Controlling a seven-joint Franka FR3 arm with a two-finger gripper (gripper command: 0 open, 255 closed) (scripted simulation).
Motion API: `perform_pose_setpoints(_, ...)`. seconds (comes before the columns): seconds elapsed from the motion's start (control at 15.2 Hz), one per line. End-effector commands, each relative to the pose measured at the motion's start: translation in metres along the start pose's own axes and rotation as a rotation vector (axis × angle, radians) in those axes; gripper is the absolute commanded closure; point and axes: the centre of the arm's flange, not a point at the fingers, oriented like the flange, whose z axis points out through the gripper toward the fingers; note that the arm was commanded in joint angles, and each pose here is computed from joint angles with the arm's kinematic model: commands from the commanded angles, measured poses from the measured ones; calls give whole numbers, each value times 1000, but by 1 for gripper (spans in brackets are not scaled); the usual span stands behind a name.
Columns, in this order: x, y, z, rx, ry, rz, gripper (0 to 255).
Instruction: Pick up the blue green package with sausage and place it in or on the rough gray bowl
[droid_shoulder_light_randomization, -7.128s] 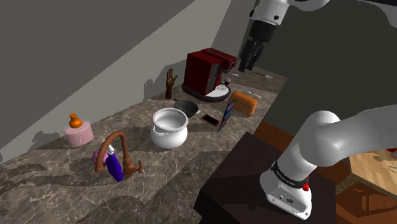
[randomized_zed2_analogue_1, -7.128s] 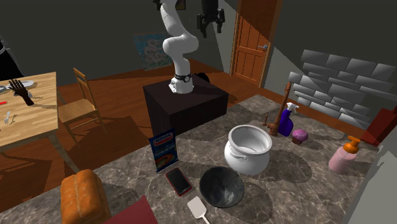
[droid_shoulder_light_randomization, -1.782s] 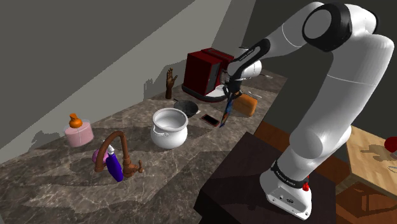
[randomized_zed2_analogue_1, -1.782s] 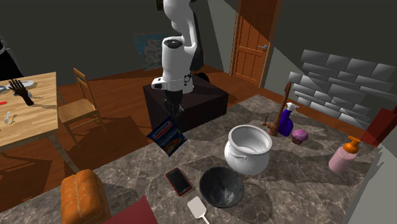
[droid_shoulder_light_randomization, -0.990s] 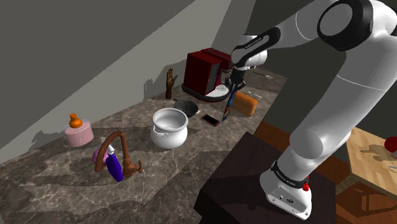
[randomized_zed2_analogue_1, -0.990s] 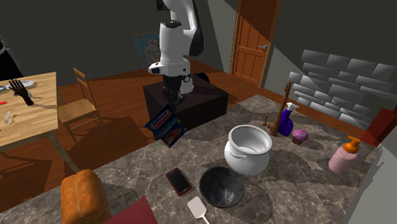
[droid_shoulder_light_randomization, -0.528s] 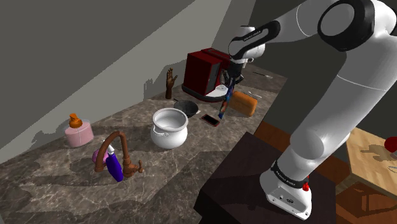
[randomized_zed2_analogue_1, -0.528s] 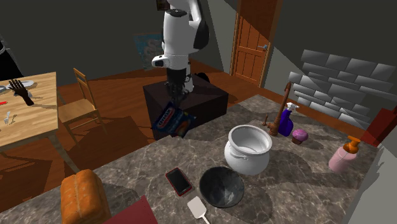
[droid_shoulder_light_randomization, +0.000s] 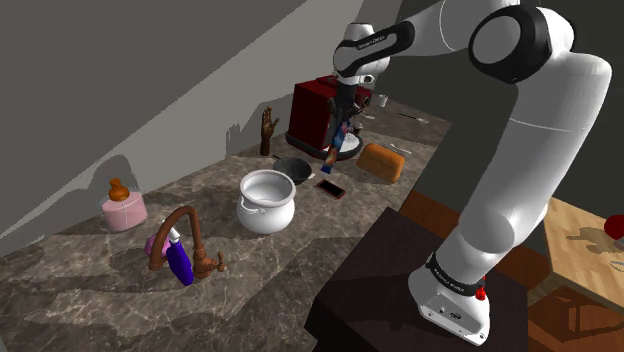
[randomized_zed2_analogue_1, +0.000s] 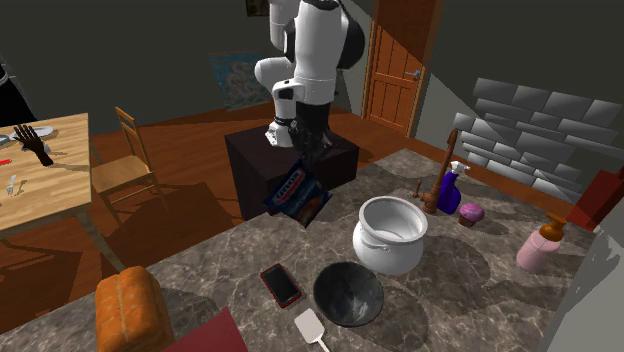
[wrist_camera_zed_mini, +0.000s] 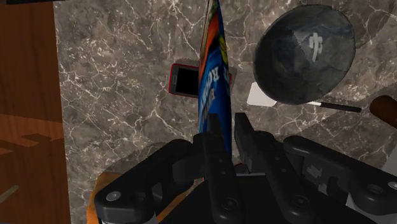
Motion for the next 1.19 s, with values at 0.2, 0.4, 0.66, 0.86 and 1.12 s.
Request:
perform_pose_setpoints(0.2, -10, -61, -22, 0, 0, 1, 255)
perform_pose_setpoints(0.4, -16, -98, -36, 0, 0, 1, 255)
perform_pose_setpoints(0.66, -24, -147, -53, 0, 0, 1, 255)
perform_pose_setpoints(0.86, -31, -188, -68, 0, 0, 1, 255)
perform_pose_setpoints(1.12, -33, -189, -47, 0, 0, 1, 255)
